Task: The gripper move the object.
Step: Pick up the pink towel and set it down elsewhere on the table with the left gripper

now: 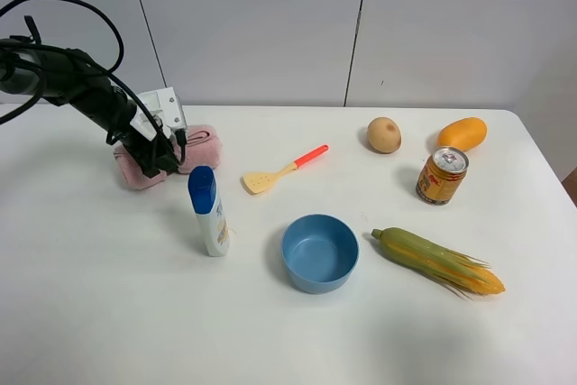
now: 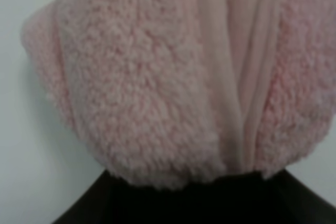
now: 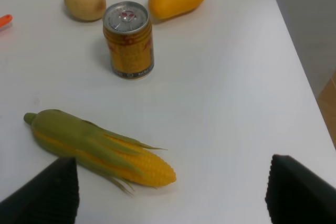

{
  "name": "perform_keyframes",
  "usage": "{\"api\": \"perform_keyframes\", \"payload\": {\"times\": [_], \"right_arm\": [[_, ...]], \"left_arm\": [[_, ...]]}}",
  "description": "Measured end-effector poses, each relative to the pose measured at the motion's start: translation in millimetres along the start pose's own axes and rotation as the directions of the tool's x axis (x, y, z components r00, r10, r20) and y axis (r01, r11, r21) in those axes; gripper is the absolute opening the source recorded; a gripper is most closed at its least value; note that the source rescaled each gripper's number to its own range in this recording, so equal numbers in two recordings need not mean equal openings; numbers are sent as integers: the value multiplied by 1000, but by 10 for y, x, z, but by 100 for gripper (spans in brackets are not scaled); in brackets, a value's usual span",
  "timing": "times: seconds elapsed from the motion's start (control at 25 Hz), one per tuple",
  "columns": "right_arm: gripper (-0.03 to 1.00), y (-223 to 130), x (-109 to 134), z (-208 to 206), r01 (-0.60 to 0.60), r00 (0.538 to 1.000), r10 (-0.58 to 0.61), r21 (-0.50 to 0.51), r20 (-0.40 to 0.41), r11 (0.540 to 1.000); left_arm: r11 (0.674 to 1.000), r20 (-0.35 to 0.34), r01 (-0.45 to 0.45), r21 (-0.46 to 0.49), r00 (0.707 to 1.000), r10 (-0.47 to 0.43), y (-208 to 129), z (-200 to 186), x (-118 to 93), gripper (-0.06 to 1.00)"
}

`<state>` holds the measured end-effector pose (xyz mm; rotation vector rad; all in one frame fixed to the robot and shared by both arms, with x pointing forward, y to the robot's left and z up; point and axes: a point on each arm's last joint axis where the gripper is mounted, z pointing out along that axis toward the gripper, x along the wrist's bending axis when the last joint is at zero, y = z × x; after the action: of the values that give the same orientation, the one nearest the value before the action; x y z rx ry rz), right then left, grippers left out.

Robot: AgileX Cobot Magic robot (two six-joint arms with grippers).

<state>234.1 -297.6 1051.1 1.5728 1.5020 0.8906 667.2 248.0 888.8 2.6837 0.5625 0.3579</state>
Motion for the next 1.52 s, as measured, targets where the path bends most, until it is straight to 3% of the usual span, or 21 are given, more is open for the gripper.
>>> {"api": "perform_keyframes", "payload": {"times": [0.24,0.48,0.76,1.04,1.2,1.4,1.44,1.52], "right_arm": [[100,0,0,0,0,1000,0,0,0,1000],[100,0,0,0,0,1000,0,0,0,1000],[100,0,0,0,0,1000,0,0,0,1000],[100,0,0,0,0,1000,0,0,0,1000],[100,0,0,0,0,1000,0,0,0,1000],[100,0,0,0,0,1000,0,0,0,1000],[100,0,0,0,0,1000,0,0,0,1000],[100,0,0,0,0,1000,0,0,0,1000]], "left_arm": [[991,-32,80,-108,996,-84,377,-314,70,0],[968,-21,-16,-252,1000,11,1150,-443,-92,0],[936,-35,-130,-328,991,126,1744,-240,-237,0],[933,-14,-150,-329,988,154,1872,189,-268,0],[938,-29,-136,-319,991,134,1823,342,-247,0],[940,0,-92,-328,995,97,1790,470,-267,0],[940,0,-86,-329,996,91,1786,487,-267,5],[941,3,-50,-336,999,54,1778,532,-262,29]]}}
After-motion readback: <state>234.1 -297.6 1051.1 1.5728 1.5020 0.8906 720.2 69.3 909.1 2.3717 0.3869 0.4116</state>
